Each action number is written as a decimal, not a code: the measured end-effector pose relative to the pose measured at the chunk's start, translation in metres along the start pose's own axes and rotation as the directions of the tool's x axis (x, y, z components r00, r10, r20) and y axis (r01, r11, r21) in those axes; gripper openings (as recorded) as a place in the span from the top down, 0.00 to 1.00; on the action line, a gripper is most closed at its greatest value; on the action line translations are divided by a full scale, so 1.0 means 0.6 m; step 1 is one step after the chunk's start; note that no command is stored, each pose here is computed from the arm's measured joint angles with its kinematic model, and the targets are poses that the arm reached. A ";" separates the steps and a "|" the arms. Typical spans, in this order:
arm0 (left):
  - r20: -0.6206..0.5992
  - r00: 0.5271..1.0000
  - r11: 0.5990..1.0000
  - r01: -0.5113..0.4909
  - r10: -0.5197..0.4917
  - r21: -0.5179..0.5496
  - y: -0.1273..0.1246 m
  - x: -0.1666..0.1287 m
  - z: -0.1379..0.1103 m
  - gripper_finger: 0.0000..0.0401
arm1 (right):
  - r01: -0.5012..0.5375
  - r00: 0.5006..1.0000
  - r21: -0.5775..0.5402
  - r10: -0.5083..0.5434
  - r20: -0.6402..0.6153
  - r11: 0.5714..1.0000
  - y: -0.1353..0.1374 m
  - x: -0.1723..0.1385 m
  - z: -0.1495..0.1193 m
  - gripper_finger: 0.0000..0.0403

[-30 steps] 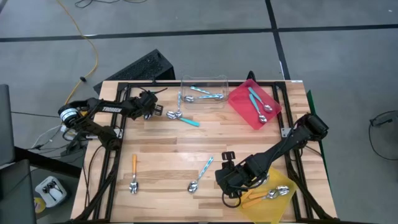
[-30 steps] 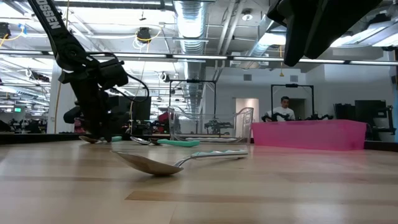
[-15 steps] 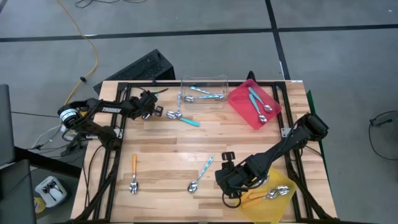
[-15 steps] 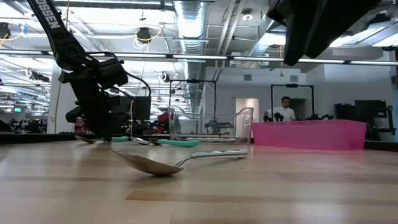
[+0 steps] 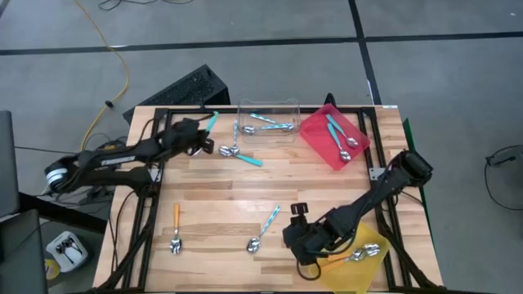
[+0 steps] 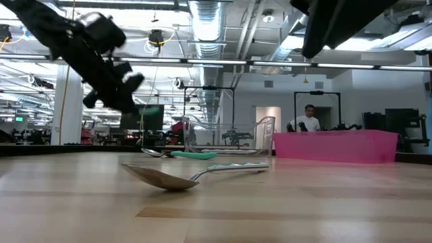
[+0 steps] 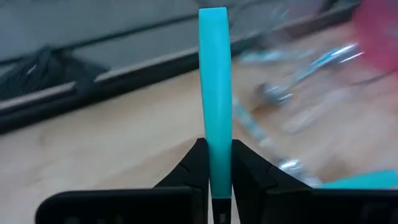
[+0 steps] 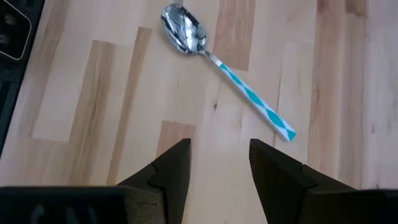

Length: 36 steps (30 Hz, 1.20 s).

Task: Sort silverware by color (type)
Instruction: Put the blue spoon into the red bin

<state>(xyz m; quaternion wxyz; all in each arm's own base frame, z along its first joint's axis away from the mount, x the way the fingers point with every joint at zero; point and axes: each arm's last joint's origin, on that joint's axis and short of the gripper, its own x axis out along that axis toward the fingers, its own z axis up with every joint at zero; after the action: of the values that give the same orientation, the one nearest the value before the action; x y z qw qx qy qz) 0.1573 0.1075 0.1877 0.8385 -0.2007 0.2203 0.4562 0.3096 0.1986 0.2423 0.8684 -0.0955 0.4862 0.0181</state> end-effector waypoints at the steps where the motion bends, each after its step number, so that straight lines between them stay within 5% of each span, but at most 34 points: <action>1: 0.031 0.999 1.000 0.018 -0.018 -0.005 -0.003 -0.010 0.000 0.94 | 0.009 1.000 -0.002 -0.009 0.011 1.000 0.002 -0.001 0.000 0.54; 10: 0.285 0.941 0.974 0.212 -0.183 -0.075 -0.007 -0.083 -0.033 0.94 | 0.023 0.991 0.007 -0.024 0.128 1.000 0.011 0.033 -0.013 0.54; 15: 0.390 0.865 0.926 0.371 -0.316 -0.074 -0.012 -0.110 -0.049 0.94 | 0.019 0.985 -0.012 -0.017 0.169 1.000 0.008 0.039 -0.010 0.54; 22: 0.441 0.656 0.762 0.638 -0.613 0.110 -0.038 -0.146 -0.060 0.94 | 0.059 0.973 -0.105 -0.034 0.229 0.993 -0.009 0.044 0.008 0.54; 30: 0.438 0.510 0.645 0.723 -0.741 0.249 -0.059 -0.180 -0.067 0.94 | 0.199 0.913 -0.180 -0.115 0.390 0.963 -0.063 0.052 0.052 0.54; 36: 0.458 0.386 0.557 0.763 -0.800 0.329 -0.068 -0.207 -0.068 0.94 | 0.159 0.815 -0.169 -0.033 0.579 0.973 -0.110 0.049 0.096 0.57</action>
<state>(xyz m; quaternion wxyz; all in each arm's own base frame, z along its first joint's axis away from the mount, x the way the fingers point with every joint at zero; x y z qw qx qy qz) 0.1243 -0.0190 0.2284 0.9830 -0.1099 -0.1425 0.0375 0.3816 0.1426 0.2568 0.9590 -0.2008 0.1930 0.0530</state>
